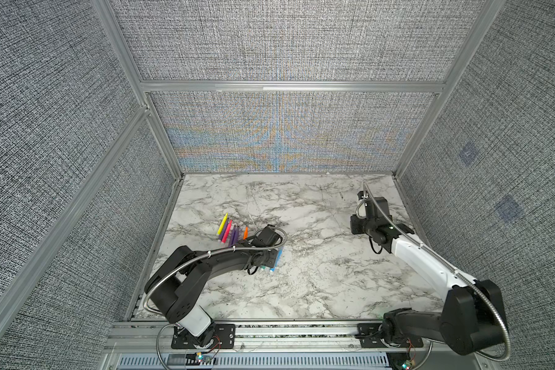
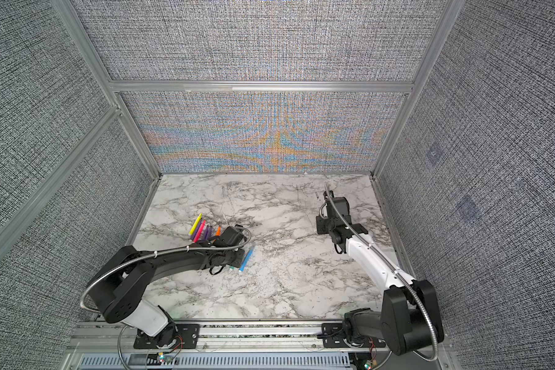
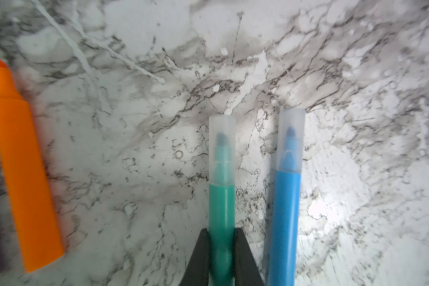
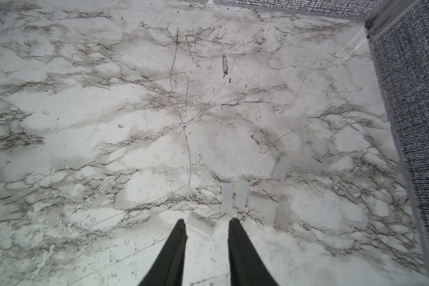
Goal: Remove pen caps from pens
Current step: Pick up the pen from the center of the table.
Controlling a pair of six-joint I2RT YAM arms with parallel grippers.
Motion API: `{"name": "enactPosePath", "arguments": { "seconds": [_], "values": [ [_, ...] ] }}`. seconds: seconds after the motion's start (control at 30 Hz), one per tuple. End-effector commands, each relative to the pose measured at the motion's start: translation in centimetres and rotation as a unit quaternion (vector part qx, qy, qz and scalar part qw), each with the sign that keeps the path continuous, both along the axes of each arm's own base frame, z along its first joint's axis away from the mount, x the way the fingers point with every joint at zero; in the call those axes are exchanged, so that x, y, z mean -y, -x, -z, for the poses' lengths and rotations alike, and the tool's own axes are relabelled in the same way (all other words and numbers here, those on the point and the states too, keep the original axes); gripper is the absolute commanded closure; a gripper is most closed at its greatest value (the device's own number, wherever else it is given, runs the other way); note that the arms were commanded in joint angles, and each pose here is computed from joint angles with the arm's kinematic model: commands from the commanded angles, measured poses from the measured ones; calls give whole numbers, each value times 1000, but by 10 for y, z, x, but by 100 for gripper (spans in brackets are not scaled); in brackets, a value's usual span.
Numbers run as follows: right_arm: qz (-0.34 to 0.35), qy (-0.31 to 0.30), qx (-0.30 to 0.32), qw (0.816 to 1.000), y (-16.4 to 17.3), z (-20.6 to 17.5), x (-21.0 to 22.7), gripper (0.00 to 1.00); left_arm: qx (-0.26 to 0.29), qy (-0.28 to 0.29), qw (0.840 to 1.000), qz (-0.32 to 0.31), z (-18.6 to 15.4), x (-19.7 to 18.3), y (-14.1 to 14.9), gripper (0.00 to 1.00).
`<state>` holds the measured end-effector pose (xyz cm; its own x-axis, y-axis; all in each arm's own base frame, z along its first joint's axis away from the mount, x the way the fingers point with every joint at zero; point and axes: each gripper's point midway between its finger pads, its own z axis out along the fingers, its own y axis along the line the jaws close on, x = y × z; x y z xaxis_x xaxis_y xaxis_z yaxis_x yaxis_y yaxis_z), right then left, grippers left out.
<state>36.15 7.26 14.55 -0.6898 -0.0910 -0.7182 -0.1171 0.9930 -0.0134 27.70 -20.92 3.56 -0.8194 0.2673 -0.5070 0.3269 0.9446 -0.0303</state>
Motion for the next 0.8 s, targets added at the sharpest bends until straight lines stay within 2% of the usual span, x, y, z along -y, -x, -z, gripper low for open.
{"name": "enactPosePath", "arguments": {
  "seconds": [0.0,0.17,0.27,0.37,0.5,0.6,0.77],
  "values": [
    [-38,-66,35,996,1,-17,-24,67,41,40,998,-4,-24,4,-6,98],
    [-78,-135,62,986,12,-26,-46,67,80,81,993,6,-56,8,-6,98],
    [-126,-196,78,969,22,-36,-71,67,115,129,985,21,-85,12,0,98],
    [-174,-254,85,948,35,-41,-101,67,147,207,965,66,-113,26,13,98],
    [-211,-325,95,917,55,-46,-137,67,183,299,929,116,-143,40,33,97],
    [-235,-377,117,888,71,-58,-160,67,186,342,910,143,-155,47,46,98],
    [-274,-427,152,848,95,-83,-191,65,182,376,894,165,-165,50,60,98]
  ]
}}
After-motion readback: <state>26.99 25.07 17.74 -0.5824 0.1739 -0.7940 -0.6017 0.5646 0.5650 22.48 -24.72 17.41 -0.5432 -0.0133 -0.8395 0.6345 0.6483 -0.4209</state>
